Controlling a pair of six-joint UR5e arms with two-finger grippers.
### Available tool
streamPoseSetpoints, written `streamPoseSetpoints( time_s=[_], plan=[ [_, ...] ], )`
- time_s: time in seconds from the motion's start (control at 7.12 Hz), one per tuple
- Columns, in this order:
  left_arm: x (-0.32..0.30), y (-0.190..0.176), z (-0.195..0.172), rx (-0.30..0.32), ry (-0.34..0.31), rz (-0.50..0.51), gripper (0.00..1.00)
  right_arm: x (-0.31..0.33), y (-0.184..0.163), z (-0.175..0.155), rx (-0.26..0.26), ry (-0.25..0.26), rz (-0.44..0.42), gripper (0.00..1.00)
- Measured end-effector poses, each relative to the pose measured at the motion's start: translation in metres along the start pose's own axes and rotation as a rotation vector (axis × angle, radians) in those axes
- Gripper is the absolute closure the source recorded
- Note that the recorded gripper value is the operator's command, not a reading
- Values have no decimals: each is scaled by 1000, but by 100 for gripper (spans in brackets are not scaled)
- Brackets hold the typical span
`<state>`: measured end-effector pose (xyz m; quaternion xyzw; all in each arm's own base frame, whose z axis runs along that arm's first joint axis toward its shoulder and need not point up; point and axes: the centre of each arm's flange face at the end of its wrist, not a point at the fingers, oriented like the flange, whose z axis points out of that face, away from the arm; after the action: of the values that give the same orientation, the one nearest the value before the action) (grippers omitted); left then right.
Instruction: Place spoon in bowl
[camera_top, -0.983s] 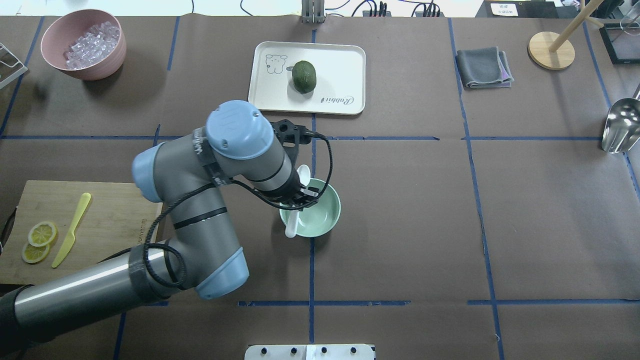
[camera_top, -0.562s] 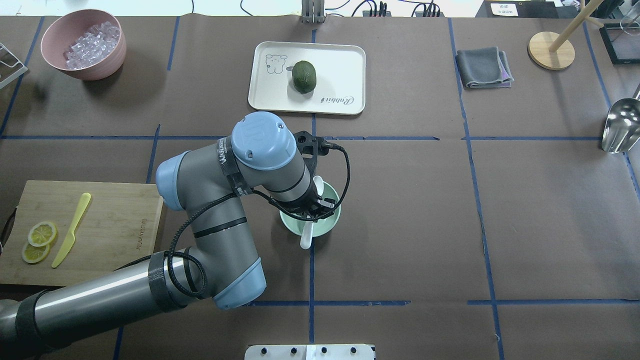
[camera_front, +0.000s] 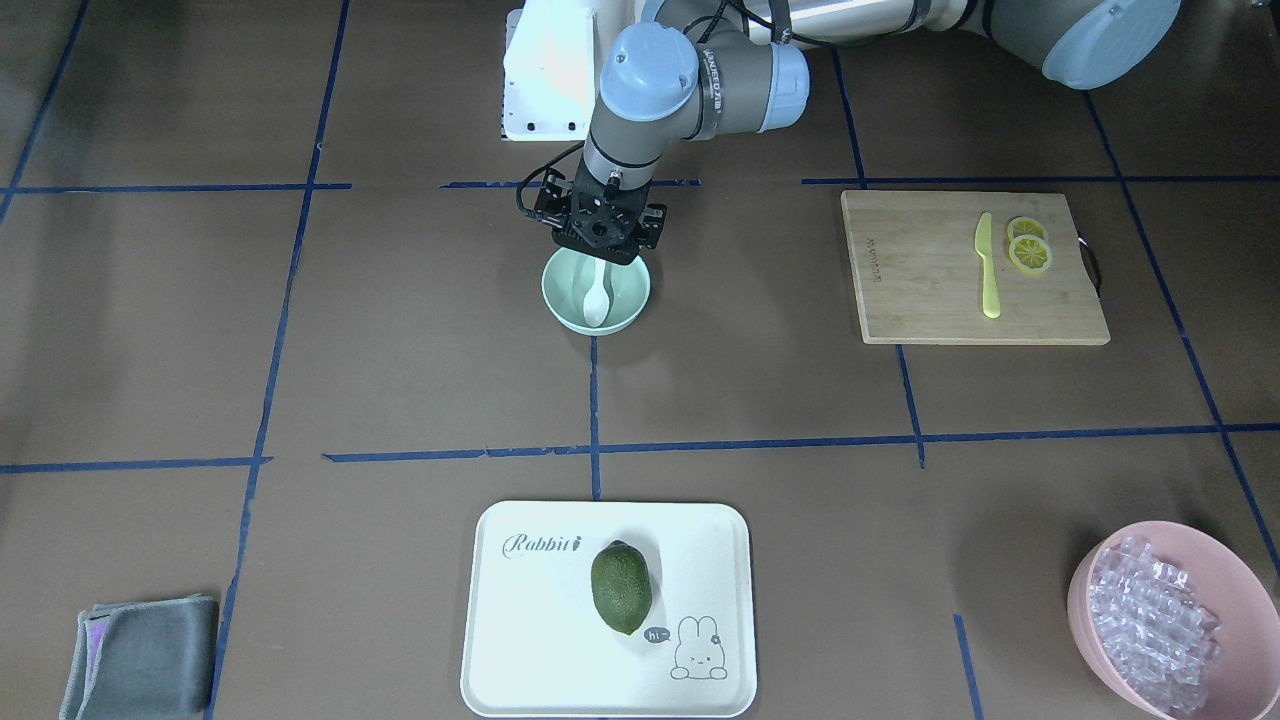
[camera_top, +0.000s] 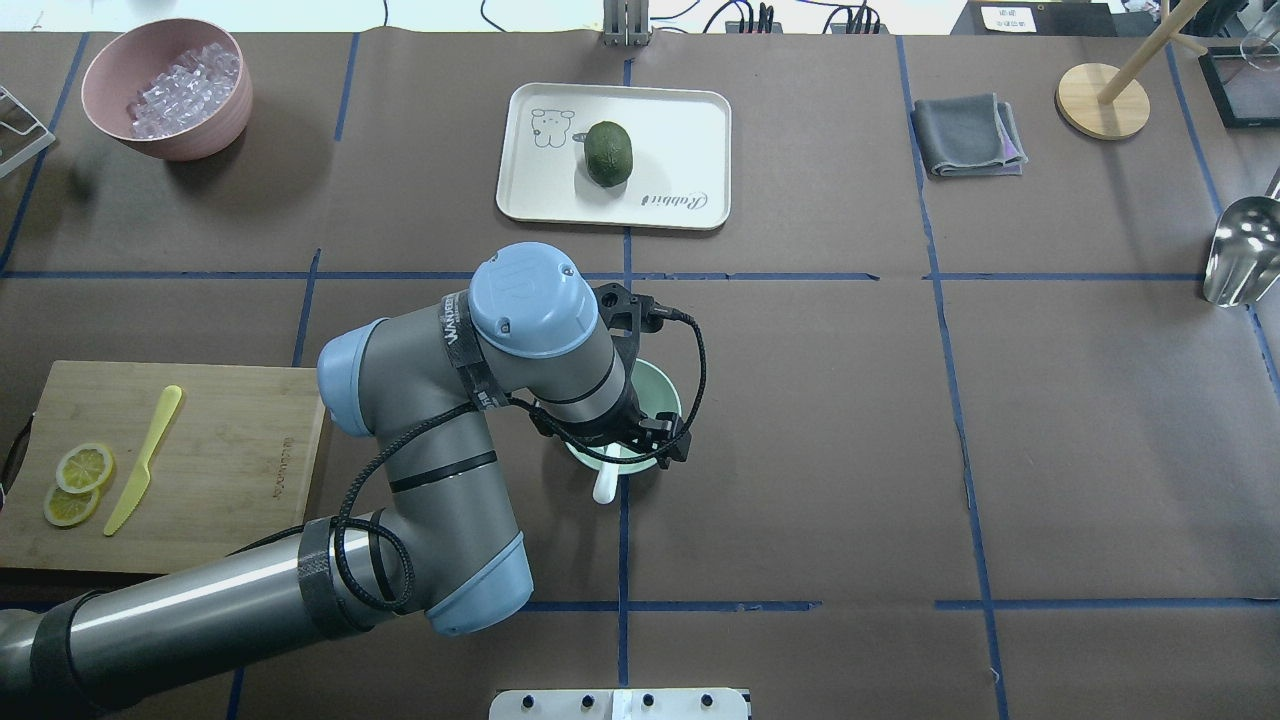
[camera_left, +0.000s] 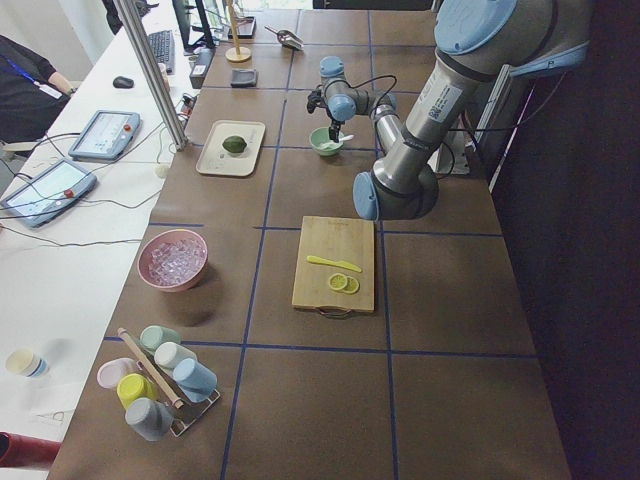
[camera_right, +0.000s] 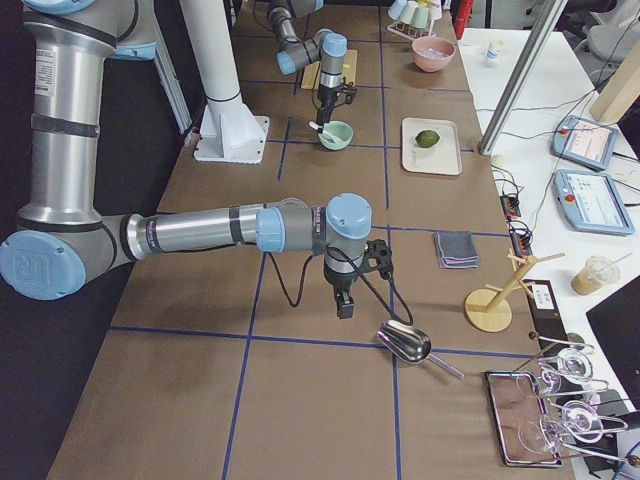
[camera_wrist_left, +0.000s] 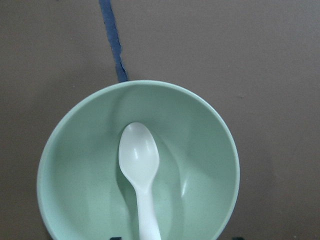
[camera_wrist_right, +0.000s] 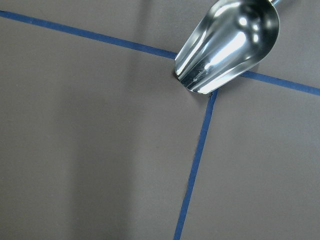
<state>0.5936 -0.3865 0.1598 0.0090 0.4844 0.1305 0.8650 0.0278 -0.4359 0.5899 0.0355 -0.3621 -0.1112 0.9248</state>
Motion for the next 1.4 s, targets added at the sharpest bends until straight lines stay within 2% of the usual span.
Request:
streamPoseSetpoints(
  time_s=[0.28, 0.56, 0.7, 1.12, 1.4],
  plan=[
    [-25, -6, -18, -34, -27, -22, 0, -1, 1, 1, -1, -15, 3, 0],
    [-93, -9, -51, -41, -112, 59, 0, -2, 7, 3, -3, -38, 7, 1],
    [-140, -11, -72, -31, -147, 90, 0, -2, 8, 3, -4, -39, 9, 1],
    [-309, -17, -143, 22, -260, 58, 0, 0, 8, 5, -8, -33, 12, 1],
    [-442, -3, -204, 13, -278, 63, 0, 0, 9, 5, -8, -34, 15, 1]
  ],
)
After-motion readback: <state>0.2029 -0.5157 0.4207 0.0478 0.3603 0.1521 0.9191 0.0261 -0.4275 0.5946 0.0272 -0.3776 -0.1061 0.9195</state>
